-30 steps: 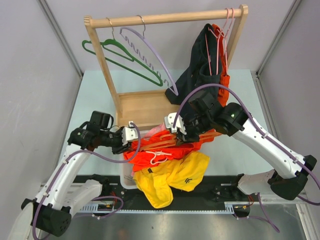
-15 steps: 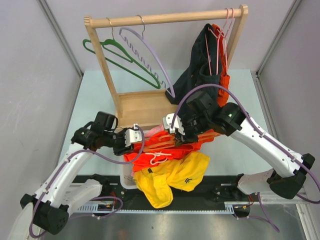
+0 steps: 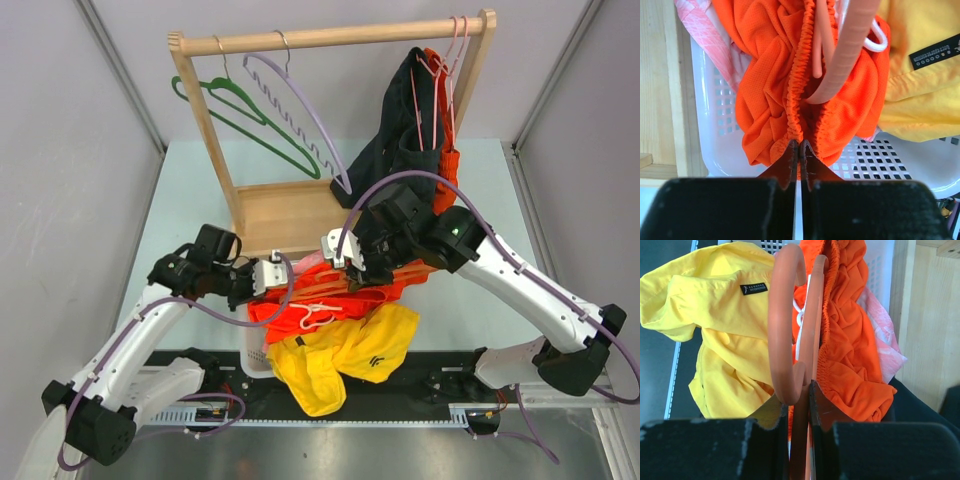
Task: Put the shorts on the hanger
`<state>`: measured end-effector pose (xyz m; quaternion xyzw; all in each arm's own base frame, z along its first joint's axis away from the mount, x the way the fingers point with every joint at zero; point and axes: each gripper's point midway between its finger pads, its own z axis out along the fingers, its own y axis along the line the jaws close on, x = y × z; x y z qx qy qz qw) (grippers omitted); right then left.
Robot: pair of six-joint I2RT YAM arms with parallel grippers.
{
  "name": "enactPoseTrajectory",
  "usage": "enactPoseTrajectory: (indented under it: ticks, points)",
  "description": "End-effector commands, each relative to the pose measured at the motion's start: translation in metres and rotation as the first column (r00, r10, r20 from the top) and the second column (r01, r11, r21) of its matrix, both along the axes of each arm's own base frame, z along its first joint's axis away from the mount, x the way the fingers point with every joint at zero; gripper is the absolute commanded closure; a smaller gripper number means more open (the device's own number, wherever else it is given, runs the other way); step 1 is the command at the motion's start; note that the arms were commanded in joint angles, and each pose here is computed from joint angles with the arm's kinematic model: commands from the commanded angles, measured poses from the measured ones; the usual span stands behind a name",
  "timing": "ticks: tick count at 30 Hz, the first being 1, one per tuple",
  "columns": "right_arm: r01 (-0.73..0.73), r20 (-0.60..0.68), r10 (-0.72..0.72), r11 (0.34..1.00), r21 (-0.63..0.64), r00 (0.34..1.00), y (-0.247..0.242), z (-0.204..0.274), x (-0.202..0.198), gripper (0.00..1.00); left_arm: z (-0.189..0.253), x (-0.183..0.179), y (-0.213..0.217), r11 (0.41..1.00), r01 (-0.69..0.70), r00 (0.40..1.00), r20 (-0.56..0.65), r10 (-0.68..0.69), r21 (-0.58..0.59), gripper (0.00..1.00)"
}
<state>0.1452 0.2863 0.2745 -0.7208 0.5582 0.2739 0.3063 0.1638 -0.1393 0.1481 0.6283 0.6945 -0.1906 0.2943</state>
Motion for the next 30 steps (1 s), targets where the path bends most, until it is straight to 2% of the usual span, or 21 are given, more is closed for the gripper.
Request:
enactPoseTrajectory:
  ticks: [1,13,26,27,29,30]
  points:
    - [0.017,0.02,-0.018,1.0,0.023,1.0,0.01,0.004,0.007,1.0,0.021,-0.004,-0.01,0.998,0.022,1.0,0.018,-0.021,-0.066,1.0]
    - [0.017,-0.004,-0.017,0.997,0.073,1.0,0.031,0.002,0.01,1.0,0.062,0.006,-0.024,0.988,-0.007,1.0,0.028,0.011,-0.151,1.0]
    - [0.051,-0.048,-0.042,0.974,0.22,0.998,0.064,-0.006,0.023,1.0,0.096,0.009,-0.039,0.974,-0.015,1.0,-0.009,0.013,-0.226,1.0]
    - [0.052,-0.055,-0.04,0.97,0.237,0.998,0.065,-0.004,0.023,1.0,0.096,0.003,-0.038,0.974,-0.007,1.0,-0.027,0.001,-0.227,0.95]
    - [0.044,-0.052,-0.031,0.961,0.271,0.998,0.066,0.001,0.024,1.0,0.101,0.005,-0.033,0.966,-0.036,0.999,-0.038,0.027,-0.256,0.78]
    - [0.044,-0.056,-0.029,0.961,0.273,0.998,0.065,-0.001,0.024,1.0,0.105,-0.001,-0.033,0.956,-0.034,0.998,-0.065,0.015,-0.291,0.59]
